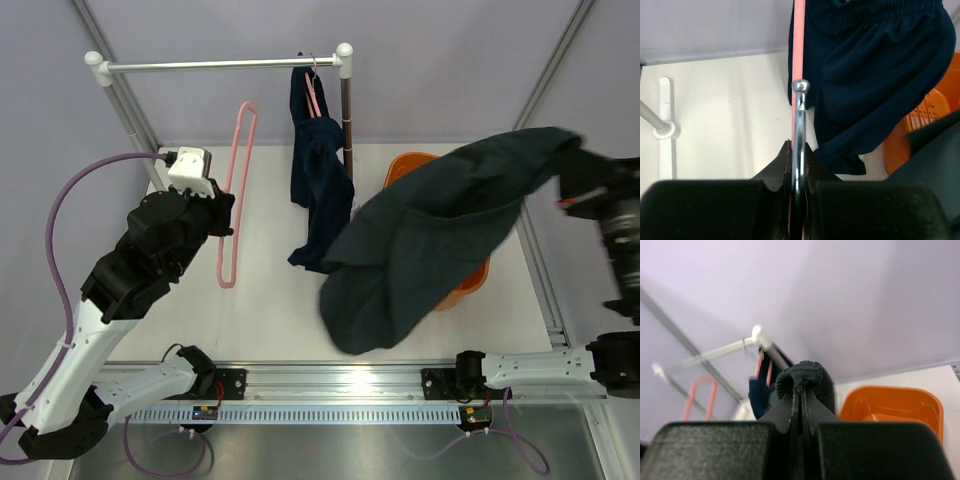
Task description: Remove the shorts from the hanger
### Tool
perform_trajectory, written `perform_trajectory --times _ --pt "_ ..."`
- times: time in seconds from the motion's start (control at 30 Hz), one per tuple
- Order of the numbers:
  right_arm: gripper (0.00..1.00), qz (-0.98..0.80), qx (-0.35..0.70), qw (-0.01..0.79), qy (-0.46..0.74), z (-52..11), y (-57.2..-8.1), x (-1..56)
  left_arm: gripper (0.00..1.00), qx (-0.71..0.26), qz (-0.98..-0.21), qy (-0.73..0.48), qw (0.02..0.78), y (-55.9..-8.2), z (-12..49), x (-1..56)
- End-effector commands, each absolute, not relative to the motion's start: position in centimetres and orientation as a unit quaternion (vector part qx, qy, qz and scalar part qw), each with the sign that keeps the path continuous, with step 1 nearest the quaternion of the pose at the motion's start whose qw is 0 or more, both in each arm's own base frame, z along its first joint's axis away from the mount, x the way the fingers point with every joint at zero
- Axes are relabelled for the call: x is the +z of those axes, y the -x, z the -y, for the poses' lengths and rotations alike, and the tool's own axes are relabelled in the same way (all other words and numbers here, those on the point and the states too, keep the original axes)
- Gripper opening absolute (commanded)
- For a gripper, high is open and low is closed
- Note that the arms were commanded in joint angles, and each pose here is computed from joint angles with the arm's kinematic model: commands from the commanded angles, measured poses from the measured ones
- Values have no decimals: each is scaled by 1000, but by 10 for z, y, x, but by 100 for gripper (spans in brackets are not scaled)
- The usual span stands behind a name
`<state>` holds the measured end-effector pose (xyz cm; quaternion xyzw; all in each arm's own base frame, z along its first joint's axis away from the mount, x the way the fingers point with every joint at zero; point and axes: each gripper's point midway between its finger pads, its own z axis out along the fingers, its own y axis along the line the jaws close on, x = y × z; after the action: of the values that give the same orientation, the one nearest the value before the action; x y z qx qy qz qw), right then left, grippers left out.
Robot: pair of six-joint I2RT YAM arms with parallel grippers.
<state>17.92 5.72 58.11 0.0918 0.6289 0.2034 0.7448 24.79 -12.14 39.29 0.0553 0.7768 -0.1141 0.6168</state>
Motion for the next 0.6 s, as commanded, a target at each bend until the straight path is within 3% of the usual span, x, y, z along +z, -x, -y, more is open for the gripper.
perform_trajectory --times 0.0,0.27,0.5,0.57 --pt "0 -571 197 777 -177 3 -177 612 0 -159 -762 -59 625 -241 131 402" --pt "0 -530 157 818 -158 11 -175 654 0 -177 -765 -68 616 -236 137 392" --pt "0 -555 85 824 -75 -58 -190 678 0 -180 -768 -77 610 -237 141 385" --pt "0 -548 76 826 -108 -63 -203 687 0 -181 -768 -80 609 -236 142 385"
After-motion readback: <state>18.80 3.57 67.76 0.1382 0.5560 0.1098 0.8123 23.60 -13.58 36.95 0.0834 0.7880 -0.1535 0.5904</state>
